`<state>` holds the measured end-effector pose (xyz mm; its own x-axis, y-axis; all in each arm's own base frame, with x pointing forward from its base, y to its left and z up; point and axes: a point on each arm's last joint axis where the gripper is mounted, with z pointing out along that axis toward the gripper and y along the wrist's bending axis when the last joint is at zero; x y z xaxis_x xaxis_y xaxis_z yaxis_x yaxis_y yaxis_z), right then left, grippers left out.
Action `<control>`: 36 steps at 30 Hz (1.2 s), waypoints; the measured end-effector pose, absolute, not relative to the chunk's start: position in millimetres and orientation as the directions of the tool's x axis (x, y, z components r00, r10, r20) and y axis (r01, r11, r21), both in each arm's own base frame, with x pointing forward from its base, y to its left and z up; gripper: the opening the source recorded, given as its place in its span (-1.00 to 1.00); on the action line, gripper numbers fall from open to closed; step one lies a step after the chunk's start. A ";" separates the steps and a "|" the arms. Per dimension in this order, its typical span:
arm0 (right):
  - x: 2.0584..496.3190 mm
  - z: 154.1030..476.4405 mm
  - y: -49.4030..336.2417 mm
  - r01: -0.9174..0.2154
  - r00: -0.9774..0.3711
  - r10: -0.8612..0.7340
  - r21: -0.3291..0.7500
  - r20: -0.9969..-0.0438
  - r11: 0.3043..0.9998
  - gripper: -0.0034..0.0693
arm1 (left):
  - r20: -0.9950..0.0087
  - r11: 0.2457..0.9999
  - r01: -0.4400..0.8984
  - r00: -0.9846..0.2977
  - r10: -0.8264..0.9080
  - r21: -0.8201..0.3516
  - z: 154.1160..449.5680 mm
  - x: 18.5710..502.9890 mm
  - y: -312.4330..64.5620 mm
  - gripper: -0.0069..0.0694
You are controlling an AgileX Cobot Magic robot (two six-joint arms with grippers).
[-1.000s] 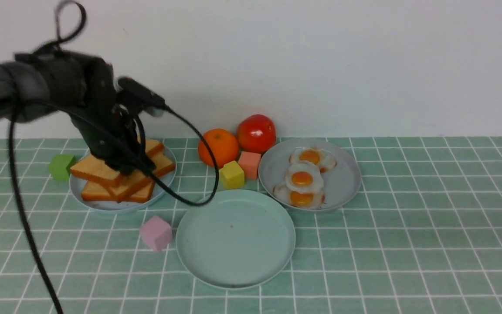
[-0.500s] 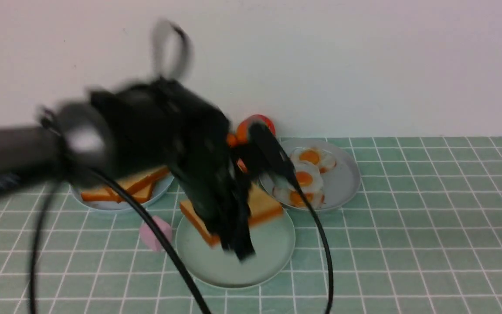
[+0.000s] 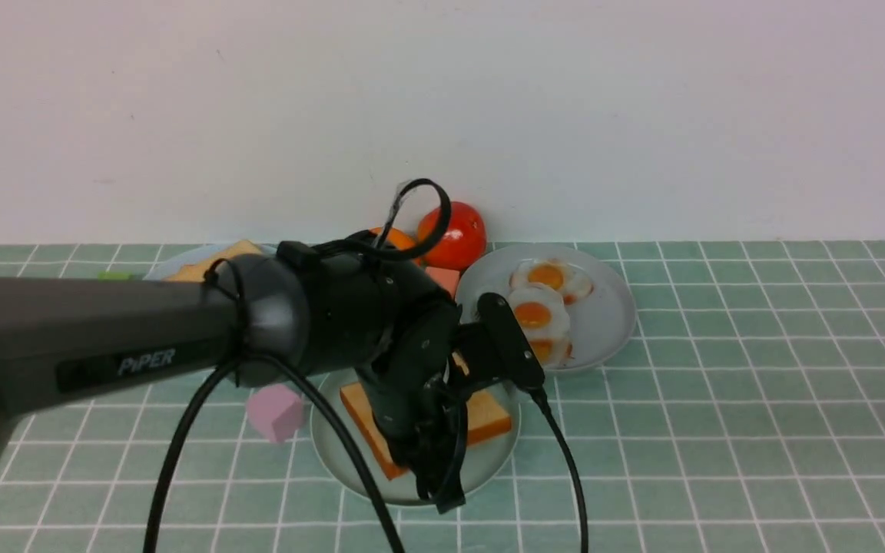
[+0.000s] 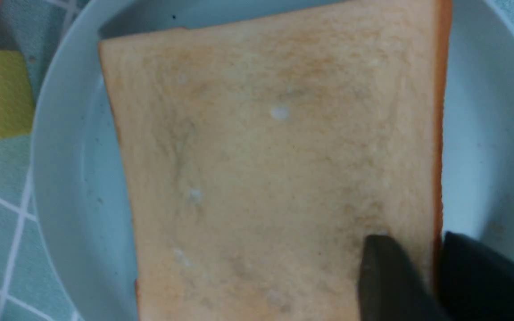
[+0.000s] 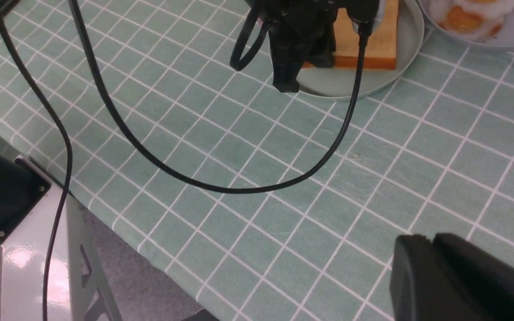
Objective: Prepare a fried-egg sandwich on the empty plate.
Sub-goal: Use the left arm to put a slice of bread into the empty plate in the middle, then use the right arm to grab a fried egg
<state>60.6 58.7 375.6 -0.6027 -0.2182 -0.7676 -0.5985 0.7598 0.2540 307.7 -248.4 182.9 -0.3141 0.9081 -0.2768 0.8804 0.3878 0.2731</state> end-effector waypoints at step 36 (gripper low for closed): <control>397.3 220.2 130.0 -0.089 -0.938 0.121 0.565 -0.324 0.820 -0.07 | -0.974 0.753 0.640 -0.228 -0.003 -0.153 370.4 62.7 -55.9 -0.85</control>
<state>397.3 130.0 220.2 -0.9384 0.1214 -0.3236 -0.0889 0.8200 0.5653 62.7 -55.9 370.4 -0.2282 -0.0034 -0.9736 0.6403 0.7528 -0.1527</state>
